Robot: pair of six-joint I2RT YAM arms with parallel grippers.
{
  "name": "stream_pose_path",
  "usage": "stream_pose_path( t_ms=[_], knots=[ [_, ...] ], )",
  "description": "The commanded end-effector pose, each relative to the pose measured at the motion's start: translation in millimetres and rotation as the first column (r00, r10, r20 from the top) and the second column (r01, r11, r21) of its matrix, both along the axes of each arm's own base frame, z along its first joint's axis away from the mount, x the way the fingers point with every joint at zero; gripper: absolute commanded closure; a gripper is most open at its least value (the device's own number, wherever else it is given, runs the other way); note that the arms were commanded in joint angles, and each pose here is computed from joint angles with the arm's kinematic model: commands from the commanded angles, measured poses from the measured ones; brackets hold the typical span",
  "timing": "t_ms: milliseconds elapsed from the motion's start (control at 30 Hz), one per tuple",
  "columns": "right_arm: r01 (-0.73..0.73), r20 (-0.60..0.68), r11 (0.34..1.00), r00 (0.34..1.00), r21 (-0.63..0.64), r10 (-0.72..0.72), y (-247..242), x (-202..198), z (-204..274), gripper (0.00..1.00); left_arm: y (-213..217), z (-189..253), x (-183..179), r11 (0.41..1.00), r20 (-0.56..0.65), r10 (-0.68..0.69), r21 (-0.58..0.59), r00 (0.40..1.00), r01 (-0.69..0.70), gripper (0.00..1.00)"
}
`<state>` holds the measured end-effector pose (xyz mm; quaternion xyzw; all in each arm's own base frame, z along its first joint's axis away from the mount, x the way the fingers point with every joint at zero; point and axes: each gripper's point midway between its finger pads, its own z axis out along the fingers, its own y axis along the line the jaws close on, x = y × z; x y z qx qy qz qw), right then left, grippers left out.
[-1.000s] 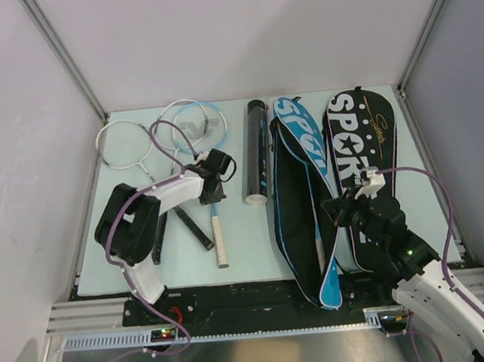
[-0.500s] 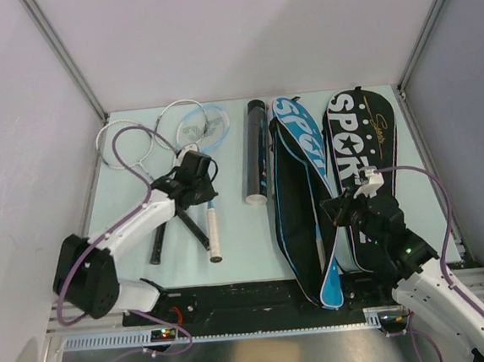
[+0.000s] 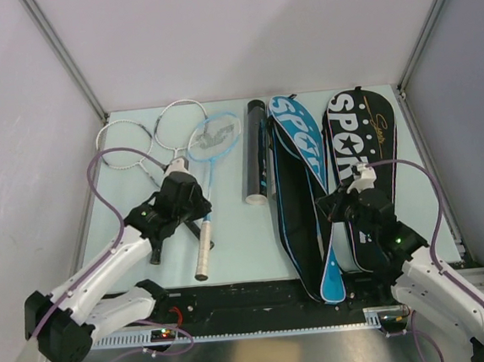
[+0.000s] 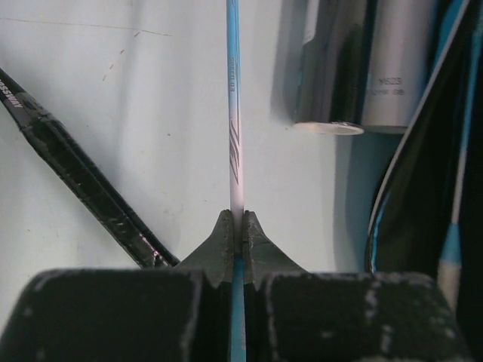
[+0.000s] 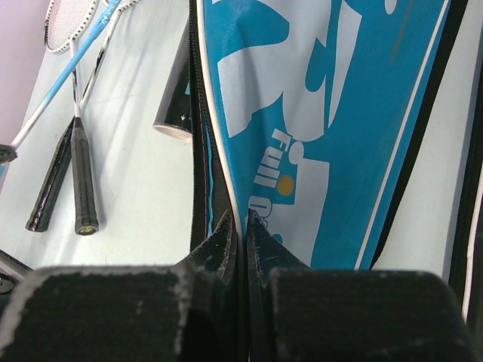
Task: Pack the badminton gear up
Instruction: Pick up the racket from the center of the board, then place the racket in the racket bag.
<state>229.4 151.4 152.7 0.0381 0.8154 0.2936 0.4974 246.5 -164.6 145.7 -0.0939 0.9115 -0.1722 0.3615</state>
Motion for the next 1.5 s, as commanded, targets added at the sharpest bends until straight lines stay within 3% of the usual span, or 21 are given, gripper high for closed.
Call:
stream_pose_path(
  t_ms=[0,567,967,1300,1467],
  knots=[
    [0.035,0.137,0.995,0.989,0.096,-0.048,5,20,52,1.0,-9,29,-4,0.996,0.095,-0.011,-0.085,0.995,0.019,1.0],
    [0.087,0.114,0.993,0.989,0.077,-0.095,3,34,54,1.0,-20,69,-53,0.991,0.222,-0.1,-0.068,0.97,0.117,1.0],
    [0.12,0.134,0.989,0.982,0.089,-0.131,4,48,69,1.0,-35,87,-106,0.947,0.256,-0.291,-0.06,0.922,0.315,1.0],
    [0.113,0.13,0.989,0.984,0.092,-0.124,9,47,73,1.0,-47,73,-104,0.954,0.211,-0.298,0.073,0.931,0.289,1.0],
    [0.109,0.133,0.99,0.984,0.094,-0.121,10,46,74,1.0,-44,73,-105,0.957,0.209,-0.289,0.069,0.934,0.281,1.0]
  ],
)
